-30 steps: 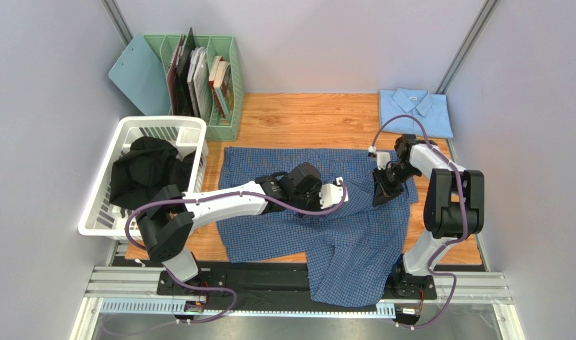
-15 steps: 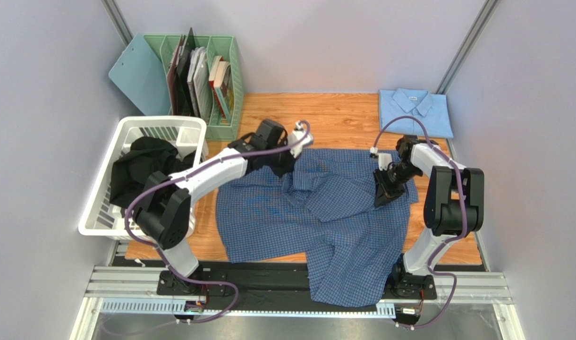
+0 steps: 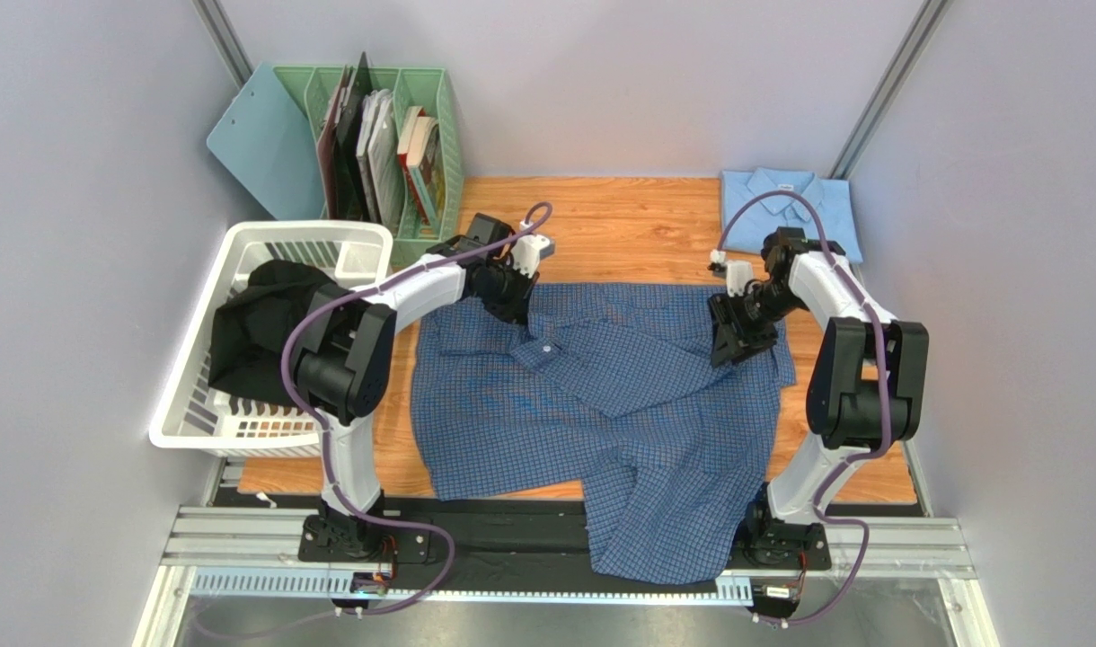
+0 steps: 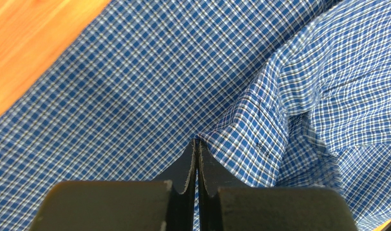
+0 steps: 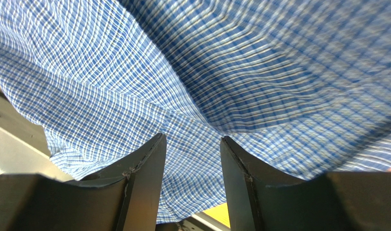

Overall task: Fold and stack the long sleeve shirts
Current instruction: Fold the shirt

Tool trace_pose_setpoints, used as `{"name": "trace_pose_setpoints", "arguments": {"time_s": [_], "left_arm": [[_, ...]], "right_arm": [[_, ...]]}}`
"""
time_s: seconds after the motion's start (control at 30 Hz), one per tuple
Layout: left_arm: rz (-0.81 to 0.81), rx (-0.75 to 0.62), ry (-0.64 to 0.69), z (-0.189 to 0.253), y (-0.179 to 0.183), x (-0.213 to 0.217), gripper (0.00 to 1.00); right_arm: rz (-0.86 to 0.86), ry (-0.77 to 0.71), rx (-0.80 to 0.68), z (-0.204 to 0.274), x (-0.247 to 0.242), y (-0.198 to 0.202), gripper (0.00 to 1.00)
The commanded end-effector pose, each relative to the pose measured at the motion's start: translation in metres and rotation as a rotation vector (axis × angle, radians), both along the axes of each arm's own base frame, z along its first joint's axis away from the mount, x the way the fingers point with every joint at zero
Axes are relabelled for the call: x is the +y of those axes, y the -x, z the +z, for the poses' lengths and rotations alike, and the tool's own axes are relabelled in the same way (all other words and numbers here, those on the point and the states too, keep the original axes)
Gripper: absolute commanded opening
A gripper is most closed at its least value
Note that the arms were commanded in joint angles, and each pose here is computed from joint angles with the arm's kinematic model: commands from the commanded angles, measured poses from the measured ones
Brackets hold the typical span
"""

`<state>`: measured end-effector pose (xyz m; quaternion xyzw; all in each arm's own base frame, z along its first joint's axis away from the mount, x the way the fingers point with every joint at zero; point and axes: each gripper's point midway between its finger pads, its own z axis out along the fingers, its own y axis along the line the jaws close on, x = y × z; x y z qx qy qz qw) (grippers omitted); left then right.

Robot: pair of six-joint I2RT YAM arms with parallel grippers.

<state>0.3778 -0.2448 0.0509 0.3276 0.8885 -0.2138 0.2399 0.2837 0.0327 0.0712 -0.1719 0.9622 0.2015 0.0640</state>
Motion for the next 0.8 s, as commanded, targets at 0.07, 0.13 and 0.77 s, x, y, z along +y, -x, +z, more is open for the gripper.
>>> {"name": "trace_pose_setpoints", "arguments": {"time_s": [0.07,0.13,0.77], "left_arm": [[0.007,-0.059,0.060,0.035,0.001,0.002,0.00],[0.014,-0.072,0.062,0.042,0.003,0.005,0.00],[0.173,-0.096,-0.067,0.033,-0.016,0.075,0.44]], "right_arm": [[-0.054,0.057,-0.111,0.018,-0.015,-0.045,0.49],[-0.085,0.061,-0.129,0.020,-0.016,-0.058,0.49],[-0.158,0.098,-0.134,0.026,-0.029,-0.067,0.47]]}}
